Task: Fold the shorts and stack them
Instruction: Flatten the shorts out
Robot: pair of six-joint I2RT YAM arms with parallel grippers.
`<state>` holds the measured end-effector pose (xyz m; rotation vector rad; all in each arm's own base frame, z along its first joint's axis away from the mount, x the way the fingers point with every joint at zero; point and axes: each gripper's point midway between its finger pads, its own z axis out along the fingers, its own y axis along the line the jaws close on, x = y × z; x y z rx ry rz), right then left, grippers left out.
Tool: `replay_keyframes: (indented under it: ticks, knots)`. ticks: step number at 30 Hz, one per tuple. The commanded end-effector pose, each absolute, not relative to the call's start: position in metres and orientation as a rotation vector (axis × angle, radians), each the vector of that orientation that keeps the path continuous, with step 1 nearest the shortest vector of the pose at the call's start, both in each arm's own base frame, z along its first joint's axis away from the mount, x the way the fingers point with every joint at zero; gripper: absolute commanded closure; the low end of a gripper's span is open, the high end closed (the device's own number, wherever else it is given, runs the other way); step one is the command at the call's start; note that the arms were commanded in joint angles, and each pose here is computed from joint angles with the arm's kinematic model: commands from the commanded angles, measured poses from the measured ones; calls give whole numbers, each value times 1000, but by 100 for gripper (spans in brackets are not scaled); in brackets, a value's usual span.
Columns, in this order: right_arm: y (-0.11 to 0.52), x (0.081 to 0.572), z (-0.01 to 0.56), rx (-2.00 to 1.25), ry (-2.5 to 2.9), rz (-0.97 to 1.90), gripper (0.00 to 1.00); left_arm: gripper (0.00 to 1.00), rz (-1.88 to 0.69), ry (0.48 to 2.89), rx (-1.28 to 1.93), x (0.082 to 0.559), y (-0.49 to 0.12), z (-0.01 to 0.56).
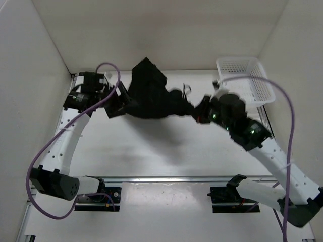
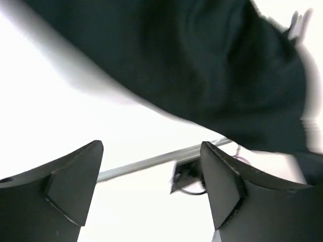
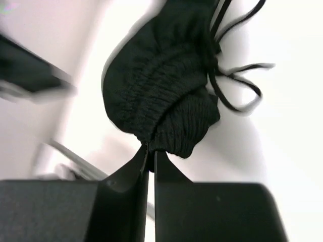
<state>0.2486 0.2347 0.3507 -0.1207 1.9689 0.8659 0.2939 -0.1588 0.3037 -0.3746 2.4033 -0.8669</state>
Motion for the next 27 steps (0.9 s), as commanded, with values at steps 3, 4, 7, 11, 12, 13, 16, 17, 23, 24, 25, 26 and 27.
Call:
replay_keyframes:
  ticks: [3, 4, 7, 11, 12, 13, 16, 17, 23, 24, 25, 26, 27]
  knots:
    - [156, 203, 155, 135, 2413, 448, 60, 30, -675, 2549, -500, 294, -141, 224]
    - [147, 198, 148, 168, 2427, 423, 43, 39, -634, 2589, -524, 295, -138, 208]
    - [131, 188, 135, 265, 2487, 363, 22, 65, -557, 2656, -564, 304, -134, 179]
    - [131, 194, 133, 410, 2540, 374, 48, 68, -524, 2738, -549, 315, -143, 151]
    - [133, 193, 130, 440, 2565, 398, 56, 59, -524, 2738, -549, 322, -145, 147]
    - [131, 194, 122, 506, 2604, 408, 59, 47, -517, 2758, -518, 324, -150, 142]
    - [152, 185, 107, 642, 2680, 677, 48, 18, -502, 2807, -441, 341, -168, 128]
    - [157, 183, 105, 698, 2676, 758, 42, 13, -468, 2839, -441, 346, -171, 114]
    - [160, 180, 89, 825, 2628, 997, 16, 3, -413, 2905, -448, 373, -177, 76]
    - [161, 182, 88, 790, 2631, 1004, 15, 3, -409, 2911, -449, 381, -179, 67]
    - [163, 182, 87, 788, 2637, 1016, 15, 3, -403, 2922, -453, 383, -180, 61]
    - [163, 185, 85, 775, 2638, 1014, 15, 3, -416, 2924, -451, 387, -183, 56]
    - [166, 185, 79, 778, 2665, 1005, 15, 9, -395, 2958, -442, 387, -183, 40]
